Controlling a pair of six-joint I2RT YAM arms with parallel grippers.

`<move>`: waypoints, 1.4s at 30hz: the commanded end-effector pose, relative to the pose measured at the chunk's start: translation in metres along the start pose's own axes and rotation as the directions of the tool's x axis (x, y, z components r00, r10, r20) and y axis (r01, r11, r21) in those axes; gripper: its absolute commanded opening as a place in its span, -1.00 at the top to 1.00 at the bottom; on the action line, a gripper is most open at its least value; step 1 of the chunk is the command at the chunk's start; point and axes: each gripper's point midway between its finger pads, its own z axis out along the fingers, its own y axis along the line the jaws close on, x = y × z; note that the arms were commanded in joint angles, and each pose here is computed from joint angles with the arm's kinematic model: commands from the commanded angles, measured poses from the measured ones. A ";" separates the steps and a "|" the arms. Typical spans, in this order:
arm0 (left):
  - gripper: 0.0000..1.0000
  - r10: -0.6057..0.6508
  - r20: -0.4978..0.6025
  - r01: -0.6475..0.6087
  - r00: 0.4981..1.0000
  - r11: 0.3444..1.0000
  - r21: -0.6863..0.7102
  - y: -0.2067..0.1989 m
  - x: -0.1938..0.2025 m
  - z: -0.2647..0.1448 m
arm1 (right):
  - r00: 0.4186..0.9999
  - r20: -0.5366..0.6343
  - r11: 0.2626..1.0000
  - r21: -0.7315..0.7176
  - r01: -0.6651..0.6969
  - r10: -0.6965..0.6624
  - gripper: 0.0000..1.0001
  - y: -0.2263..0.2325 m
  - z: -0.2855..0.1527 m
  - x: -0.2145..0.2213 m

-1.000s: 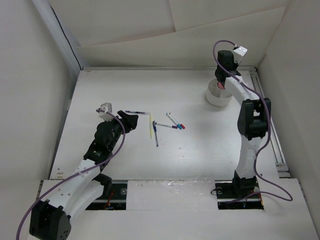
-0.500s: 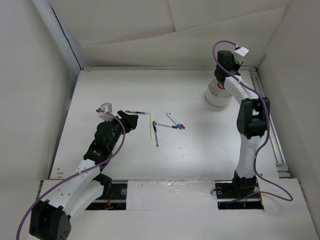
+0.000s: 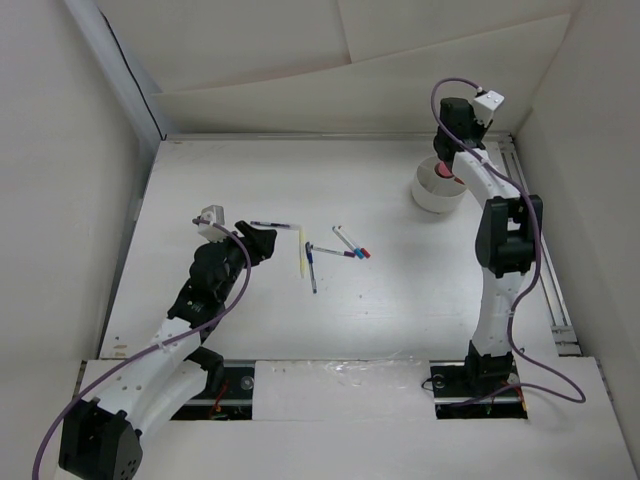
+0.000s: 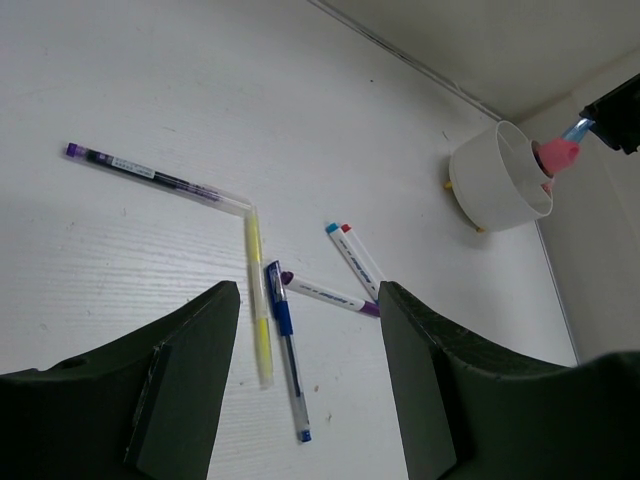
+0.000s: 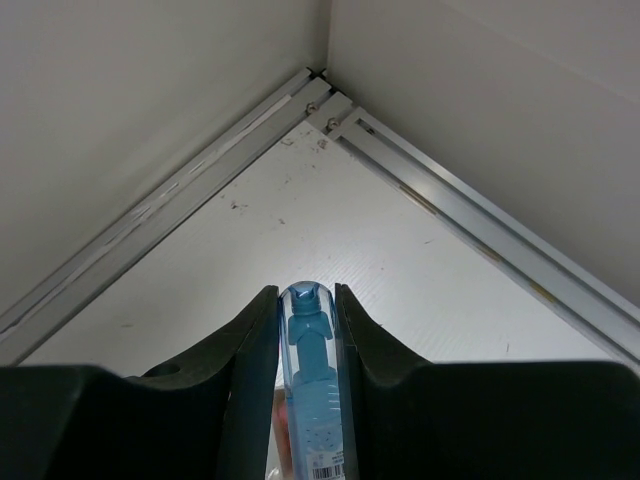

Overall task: Sort the stationery into containers
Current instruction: Place the stationery in the storage box.

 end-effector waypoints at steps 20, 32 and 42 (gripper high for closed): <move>-0.09 -0.004 0.062 0.001 0.998 0.999 0.048 -0.018 -0.021 0.002 | 0.999 0.031 0.999 0.039 -0.007 0.006 0.69 0.003 0.021 -0.001; -0.09 -0.004 0.062 0.001 0.998 0.999 0.048 -0.018 -0.021 0.002 | 1.000 0.012 1.000 0.015 -0.001 0.001 0.53 0.003 0.007 0.007; -0.09 -0.007 0.077 0.002 0.997 0.998 0.061 -0.021 -0.026 -0.001 | 0.999 -0.011 0.998 -0.044 -0.050 0.050 0.33 0.005 -0.009 0.005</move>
